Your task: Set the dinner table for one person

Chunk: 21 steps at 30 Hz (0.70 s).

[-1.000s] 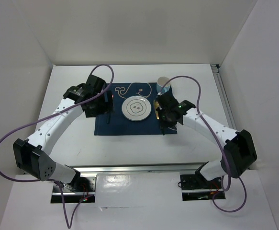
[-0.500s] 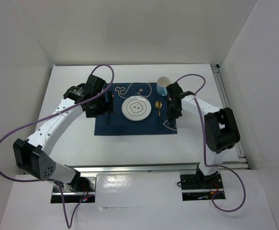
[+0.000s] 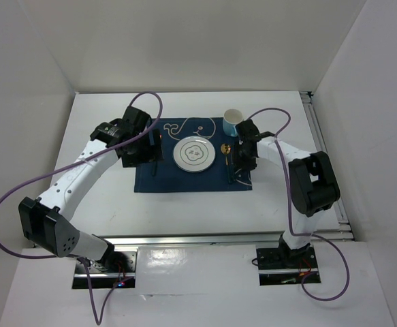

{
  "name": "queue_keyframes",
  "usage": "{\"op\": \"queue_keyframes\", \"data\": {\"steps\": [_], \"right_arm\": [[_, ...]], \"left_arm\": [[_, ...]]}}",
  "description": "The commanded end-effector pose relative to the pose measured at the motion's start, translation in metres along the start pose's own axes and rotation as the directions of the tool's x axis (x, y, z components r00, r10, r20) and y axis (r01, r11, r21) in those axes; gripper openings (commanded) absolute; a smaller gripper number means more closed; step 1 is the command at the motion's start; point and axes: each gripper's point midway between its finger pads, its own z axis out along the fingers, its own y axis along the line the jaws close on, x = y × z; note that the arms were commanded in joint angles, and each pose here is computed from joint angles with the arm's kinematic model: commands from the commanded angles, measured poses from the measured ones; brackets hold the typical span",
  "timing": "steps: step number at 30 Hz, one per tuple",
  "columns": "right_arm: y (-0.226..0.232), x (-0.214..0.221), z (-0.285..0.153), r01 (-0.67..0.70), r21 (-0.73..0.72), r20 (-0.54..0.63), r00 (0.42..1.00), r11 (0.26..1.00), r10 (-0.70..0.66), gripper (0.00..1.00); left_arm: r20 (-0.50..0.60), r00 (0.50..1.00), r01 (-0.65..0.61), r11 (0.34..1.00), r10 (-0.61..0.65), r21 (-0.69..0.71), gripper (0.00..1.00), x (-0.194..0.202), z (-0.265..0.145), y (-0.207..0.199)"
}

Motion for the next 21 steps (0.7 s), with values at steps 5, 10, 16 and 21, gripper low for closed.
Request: {"op": "queue_keyframes", "data": {"steps": [5,10,16,21], "right_arm": [[0.005,-0.004,-0.018,-0.025,-0.025,0.034,0.999,0.999,0.026,0.46],[0.002,-0.030,-0.070,-0.052,-0.014,0.155,0.986,0.999,0.053,0.70],[-0.037,-0.061,-0.136,-0.205,0.030,0.332,0.925,0.978,0.183,1.00],[-0.088,-0.065,-0.167,-0.380,0.091,0.417,0.854,0.921,0.311,1.00]], "left_arm": [[0.033,0.999,0.006,1.000,-0.006,0.022,0.96,-0.007,-0.013,-0.002],[0.041,0.999,-0.003,1.000,0.002,0.027,0.96,-0.009,-0.015,-0.003],[0.066,0.998,-0.012,1.000,0.011,0.015,0.96,-0.019,-0.022,-0.001],[0.097,0.995,-0.018,1.000,0.018,0.001,0.96,-0.028,-0.028,0.001]]}}
